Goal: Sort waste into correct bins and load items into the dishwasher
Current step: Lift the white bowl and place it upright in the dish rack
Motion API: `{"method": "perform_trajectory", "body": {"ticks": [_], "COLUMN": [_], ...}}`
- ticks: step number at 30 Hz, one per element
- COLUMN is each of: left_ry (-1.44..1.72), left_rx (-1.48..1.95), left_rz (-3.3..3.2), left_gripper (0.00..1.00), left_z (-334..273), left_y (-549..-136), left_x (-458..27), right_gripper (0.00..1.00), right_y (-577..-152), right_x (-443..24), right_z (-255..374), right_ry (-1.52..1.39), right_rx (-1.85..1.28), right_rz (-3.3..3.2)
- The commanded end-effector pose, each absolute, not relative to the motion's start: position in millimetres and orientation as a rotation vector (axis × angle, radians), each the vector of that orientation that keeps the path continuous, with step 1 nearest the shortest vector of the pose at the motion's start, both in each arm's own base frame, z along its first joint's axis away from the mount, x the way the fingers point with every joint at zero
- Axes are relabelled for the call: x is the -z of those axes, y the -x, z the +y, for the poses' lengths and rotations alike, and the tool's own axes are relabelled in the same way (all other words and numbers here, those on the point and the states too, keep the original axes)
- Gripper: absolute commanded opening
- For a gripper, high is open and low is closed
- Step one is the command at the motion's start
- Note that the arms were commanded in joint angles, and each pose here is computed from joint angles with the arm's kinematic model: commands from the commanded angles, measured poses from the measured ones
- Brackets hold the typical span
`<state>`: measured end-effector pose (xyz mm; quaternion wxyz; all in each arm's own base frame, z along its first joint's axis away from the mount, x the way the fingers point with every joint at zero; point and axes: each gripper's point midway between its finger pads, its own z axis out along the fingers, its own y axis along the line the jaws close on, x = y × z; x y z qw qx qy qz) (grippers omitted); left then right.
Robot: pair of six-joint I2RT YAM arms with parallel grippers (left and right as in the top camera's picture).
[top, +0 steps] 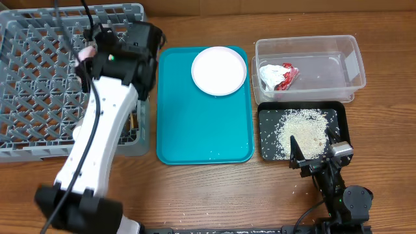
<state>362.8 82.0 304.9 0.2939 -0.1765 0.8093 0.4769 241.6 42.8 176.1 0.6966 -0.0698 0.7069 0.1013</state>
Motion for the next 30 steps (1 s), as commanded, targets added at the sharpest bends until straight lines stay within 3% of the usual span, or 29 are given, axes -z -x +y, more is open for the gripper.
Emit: {"method": "perform_trajectory", "body": {"ticks": [1, 15, 30], "left_ry": [0.471, 0.430, 0.412], "left_rx": [-1.532, -1.810, -1.663], "left_rz": [2.071, 2.126, 2.305], "left_gripper": [0.04, 0.04, 0.04], "left_z": [110.2, 154.4, 149.0], "left_y": [-369.9, -400.8, -421.4], "left_x": [-298.0, -222.4, -159.8], "right_gripper": [1.00, 1.00, 1.00], "right_y": [-241.7, -241.7, -241.7], "right_x": [-175.3, -175.3, -175.3], "right_z": [41.8, 41.8, 41.8], "right_ry": [0.149, 0.149, 0.149], "right_rx": [-0.224, -0.224, -0.224], "right_rz": [1.569, 1.569, 1.569]}}
